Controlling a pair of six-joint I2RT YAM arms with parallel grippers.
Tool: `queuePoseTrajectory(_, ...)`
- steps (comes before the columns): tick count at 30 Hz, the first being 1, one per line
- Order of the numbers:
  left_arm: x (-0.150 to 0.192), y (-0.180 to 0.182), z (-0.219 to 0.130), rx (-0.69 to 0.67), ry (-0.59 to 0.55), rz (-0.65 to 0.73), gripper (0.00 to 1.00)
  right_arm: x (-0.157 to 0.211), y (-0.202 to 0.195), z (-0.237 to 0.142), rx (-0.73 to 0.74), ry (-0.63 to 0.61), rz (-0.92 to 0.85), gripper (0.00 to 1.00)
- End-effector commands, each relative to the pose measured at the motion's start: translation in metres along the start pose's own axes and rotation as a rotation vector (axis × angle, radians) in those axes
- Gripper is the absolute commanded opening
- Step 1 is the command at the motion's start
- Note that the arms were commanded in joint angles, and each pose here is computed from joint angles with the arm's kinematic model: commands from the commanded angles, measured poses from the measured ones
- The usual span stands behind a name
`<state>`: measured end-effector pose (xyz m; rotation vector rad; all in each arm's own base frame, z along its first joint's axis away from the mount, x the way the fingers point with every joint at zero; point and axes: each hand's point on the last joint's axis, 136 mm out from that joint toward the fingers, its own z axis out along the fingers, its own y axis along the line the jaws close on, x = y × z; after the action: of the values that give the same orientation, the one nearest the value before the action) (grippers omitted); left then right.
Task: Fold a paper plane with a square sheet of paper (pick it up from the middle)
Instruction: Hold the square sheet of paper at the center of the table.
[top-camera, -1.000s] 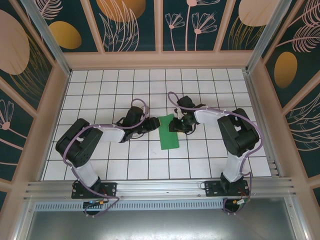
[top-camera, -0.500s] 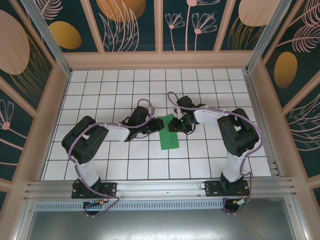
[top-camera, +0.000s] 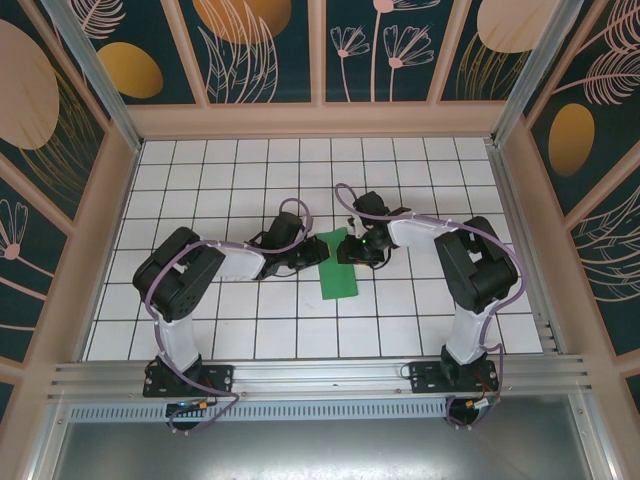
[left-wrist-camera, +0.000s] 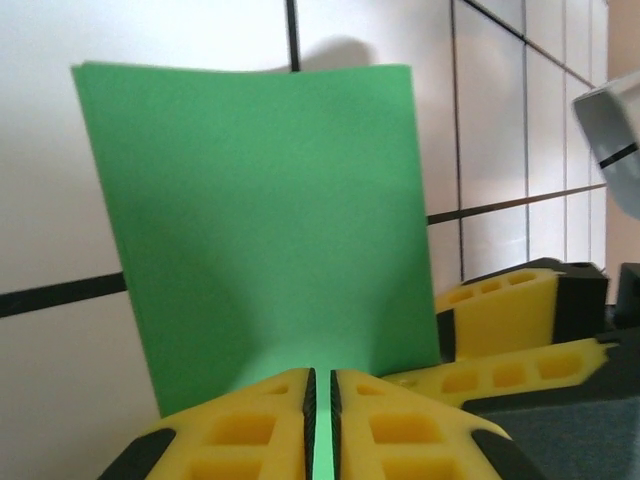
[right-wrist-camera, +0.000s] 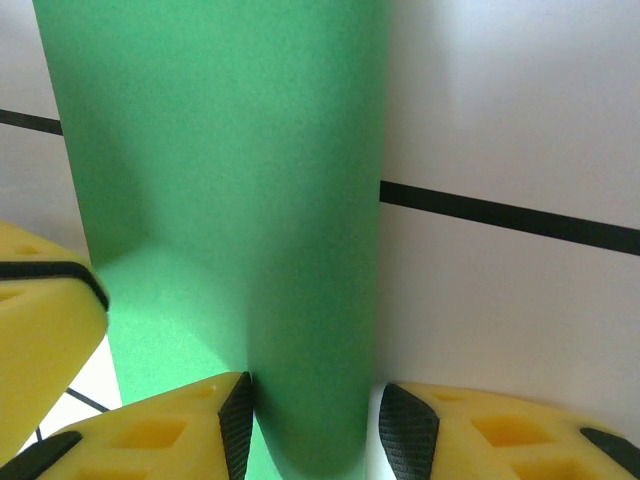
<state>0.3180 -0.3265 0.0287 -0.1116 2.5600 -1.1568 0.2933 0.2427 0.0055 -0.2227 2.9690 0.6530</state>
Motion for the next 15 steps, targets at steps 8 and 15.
queuePoseTrajectory(8, 0.018, 0.042, 0.009, -0.176, 0.065, -0.069, 0.05, 0.042, -0.062, 0.066, 0.204, 0.118, -0.013, 0.47)
queuePoseTrajectory(15, 0.027, 0.066, 0.008, -0.276, 0.084, -0.085, 0.0, 0.01, -0.033, 0.03, 0.136, 0.006, -0.036, 0.48)
